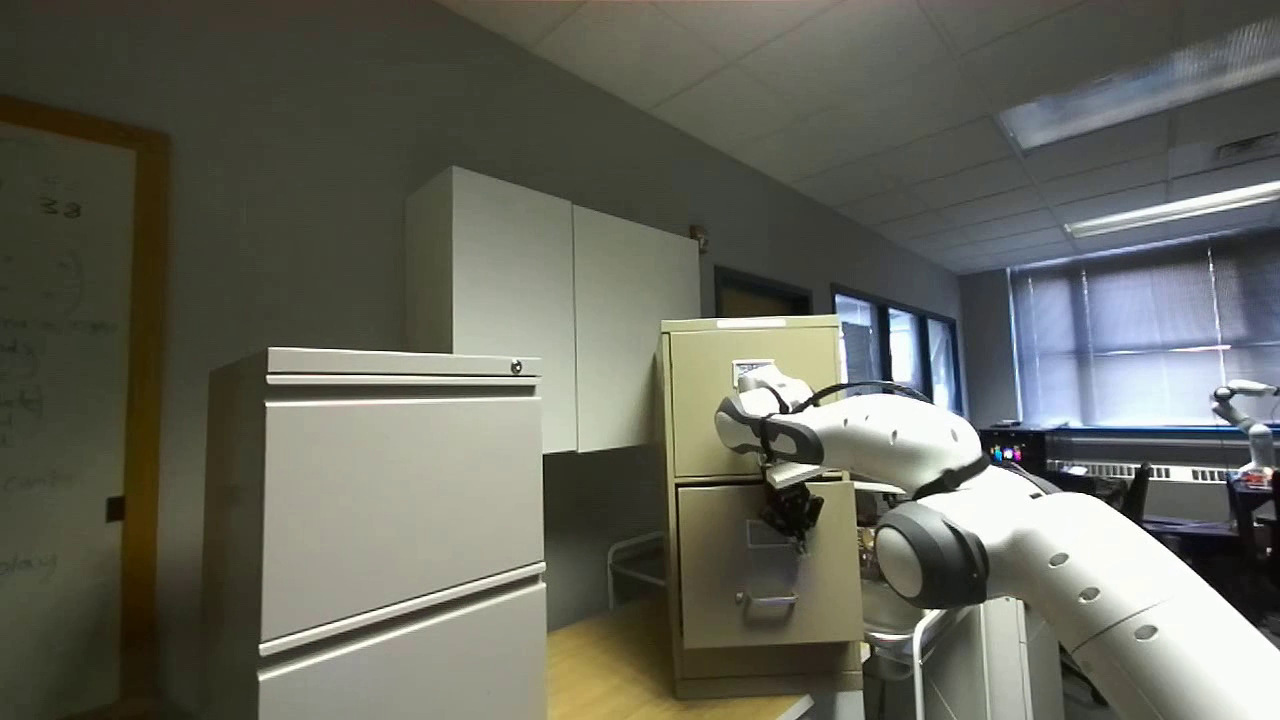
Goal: Close the bottom drawer of the cabinet at the right
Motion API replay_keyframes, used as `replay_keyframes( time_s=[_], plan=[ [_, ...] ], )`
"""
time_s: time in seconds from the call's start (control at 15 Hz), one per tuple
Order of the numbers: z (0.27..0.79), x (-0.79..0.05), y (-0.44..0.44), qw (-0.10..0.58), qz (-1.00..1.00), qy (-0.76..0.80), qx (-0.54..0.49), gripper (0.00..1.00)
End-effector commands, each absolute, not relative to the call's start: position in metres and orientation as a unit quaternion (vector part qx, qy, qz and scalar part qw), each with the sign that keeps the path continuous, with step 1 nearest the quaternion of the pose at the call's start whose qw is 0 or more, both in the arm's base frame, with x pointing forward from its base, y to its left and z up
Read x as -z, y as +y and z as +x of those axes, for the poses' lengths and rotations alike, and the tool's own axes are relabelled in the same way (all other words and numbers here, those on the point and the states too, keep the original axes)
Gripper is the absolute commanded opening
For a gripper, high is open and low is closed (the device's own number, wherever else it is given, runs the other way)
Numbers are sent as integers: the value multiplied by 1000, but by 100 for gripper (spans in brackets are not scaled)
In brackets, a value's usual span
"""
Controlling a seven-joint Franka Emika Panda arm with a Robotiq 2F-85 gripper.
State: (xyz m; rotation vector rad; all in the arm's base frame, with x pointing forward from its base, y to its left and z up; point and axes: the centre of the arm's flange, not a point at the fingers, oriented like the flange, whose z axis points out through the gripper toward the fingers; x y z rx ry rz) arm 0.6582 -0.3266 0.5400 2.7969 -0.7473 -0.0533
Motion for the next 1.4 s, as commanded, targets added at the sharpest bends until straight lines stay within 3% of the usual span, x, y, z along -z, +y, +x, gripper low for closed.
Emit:
replay_keyframes(
  time_s=[0.0,0.27,0.93,1.33],
  plan=[
    [711,-573,-362,109,955,-273,33,0],
    [711,-597,-363,121,951,-273,-76,0],
    [724,-576,-373,141,936,-308,-97,0],
    [720,-585,-379,105,916,-371,-111,0]
  ],
)
